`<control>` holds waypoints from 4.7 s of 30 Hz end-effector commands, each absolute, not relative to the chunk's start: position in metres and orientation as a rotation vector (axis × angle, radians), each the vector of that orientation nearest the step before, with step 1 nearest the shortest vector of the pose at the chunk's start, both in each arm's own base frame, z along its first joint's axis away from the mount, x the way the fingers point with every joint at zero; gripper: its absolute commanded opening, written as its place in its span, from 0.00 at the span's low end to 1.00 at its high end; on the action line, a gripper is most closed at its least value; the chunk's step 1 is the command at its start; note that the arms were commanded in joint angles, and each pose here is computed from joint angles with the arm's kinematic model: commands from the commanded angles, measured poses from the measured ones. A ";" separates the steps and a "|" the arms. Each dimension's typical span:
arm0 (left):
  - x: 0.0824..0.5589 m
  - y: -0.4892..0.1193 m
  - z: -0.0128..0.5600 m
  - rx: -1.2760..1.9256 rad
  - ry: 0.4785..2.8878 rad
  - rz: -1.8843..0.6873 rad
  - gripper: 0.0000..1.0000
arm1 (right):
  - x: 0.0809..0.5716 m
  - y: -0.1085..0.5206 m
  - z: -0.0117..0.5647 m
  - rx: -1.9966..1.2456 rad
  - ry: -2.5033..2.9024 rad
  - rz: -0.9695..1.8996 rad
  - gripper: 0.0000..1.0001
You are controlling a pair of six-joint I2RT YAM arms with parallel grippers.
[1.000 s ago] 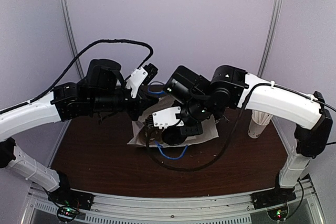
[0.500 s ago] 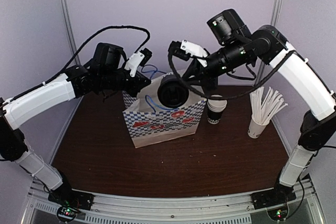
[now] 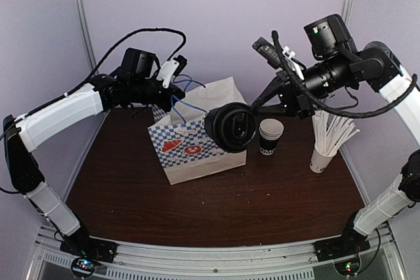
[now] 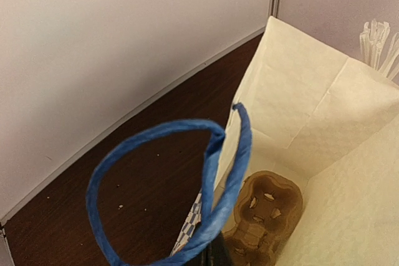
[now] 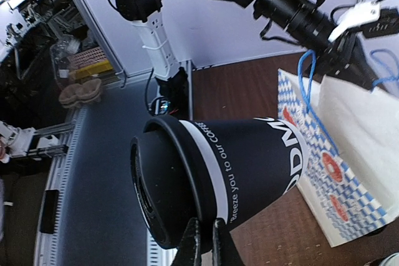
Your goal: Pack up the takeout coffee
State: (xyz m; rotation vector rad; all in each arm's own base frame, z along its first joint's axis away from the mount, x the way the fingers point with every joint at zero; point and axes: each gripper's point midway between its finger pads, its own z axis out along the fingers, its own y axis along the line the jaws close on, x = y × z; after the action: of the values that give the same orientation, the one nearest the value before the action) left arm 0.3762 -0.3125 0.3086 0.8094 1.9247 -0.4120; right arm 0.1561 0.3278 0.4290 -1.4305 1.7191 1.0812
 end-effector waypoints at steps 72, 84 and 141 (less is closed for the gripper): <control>0.358 -0.304 0.361 0.804 1.795 -0.461 0.00 | 0.167 0.334 0.148 -2.055 2.002 0.464 0.98; 0.359 -0.303 0.359 0.806 1.796 -0.452 0.00 | 0.165 0.335 0.131 -2.094 2.011 0.384 0.88; 0.296 -0.334 0.374 0.988 1.741 -0.815 0.00 | 0.184 0.298 0.435 -1.588 1.522 0.348 0.63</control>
State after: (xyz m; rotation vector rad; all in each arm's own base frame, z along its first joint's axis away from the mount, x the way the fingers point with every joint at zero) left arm 0.3133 -0.3338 0.3504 1.0016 1.8053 -0.7543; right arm 0.1785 0.2981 0.4484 -1.5725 1.4857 0.3740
